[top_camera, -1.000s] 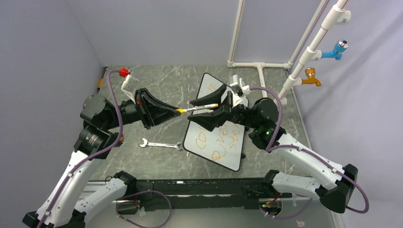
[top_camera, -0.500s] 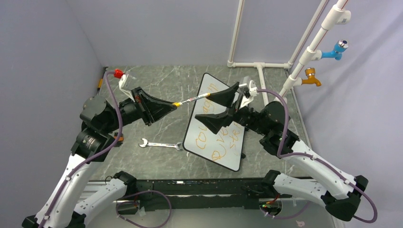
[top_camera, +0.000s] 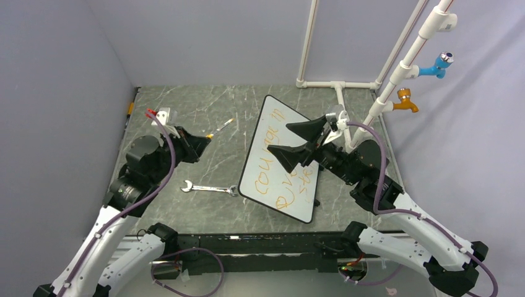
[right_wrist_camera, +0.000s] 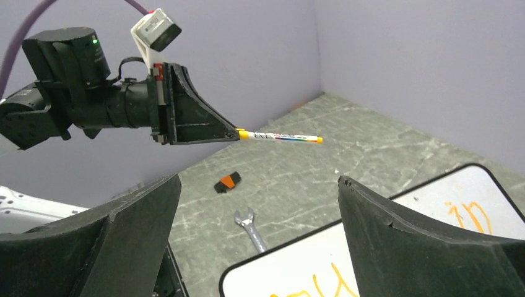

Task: Write a sentence on the whiteboard
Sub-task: Put down the whiteboard marker at the center of the board.

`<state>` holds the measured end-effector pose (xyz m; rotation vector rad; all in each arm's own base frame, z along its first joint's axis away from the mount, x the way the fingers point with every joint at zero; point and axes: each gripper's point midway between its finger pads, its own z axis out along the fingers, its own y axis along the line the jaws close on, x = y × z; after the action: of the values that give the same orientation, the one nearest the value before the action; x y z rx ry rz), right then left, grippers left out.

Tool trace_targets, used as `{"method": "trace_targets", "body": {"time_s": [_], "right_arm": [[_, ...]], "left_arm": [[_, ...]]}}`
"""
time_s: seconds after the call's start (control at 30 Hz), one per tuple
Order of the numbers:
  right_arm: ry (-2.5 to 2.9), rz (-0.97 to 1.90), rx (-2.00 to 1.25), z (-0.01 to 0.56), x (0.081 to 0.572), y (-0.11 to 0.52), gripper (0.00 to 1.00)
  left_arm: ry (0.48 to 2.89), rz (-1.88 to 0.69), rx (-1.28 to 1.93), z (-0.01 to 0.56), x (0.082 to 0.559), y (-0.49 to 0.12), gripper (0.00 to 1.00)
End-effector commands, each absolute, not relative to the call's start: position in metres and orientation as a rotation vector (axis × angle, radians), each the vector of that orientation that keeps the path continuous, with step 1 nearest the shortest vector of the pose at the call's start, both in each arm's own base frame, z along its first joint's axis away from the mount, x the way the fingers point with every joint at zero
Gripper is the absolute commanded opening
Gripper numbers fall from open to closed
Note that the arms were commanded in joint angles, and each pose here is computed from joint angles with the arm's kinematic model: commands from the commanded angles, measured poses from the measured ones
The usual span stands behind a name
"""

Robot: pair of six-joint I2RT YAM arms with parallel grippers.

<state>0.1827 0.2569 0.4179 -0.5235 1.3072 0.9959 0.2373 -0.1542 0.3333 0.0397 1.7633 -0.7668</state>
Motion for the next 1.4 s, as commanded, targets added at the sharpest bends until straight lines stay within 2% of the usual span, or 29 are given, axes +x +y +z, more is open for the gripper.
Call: {"method": "trace_targets", "body": {"time_s": [0.0, 0.4, 0.87, 1.07, 1.37], "right_arm": [[1.342, 0.943, -0.482, 0.410, 0.191, 0.249, 1.00], [1.405, 0.902, -0.455, 0.391, 0.199, 0.247, 1.00], [1.445, 0.851, -0.434, 0.381, 0.205, 0.240, 1.00], [1.456, 0.852, -0.432, 0.379, 0.206, 0.241, 1.00], [1.458, 0.847, -0.414, 0.378, 0.204, 0.235, 1.00]], "left_arm": [[1.788, -0.566, -0.085, 0.301, 0.253, -0.122, 0.00], [1.909, -0.429, -0.217, 0.178, 0.263, -0.104, 0.00], [2.027, -0.372, -0.267, 0.103, 0.247, -0.094, 0.01], [2.097, -0.392, -0.299, 0.080, 0.237, -0.096, 0.13], [2.140, -0.411, -0.352, 0.071, 0.231, -0.097, 0.44]]}}
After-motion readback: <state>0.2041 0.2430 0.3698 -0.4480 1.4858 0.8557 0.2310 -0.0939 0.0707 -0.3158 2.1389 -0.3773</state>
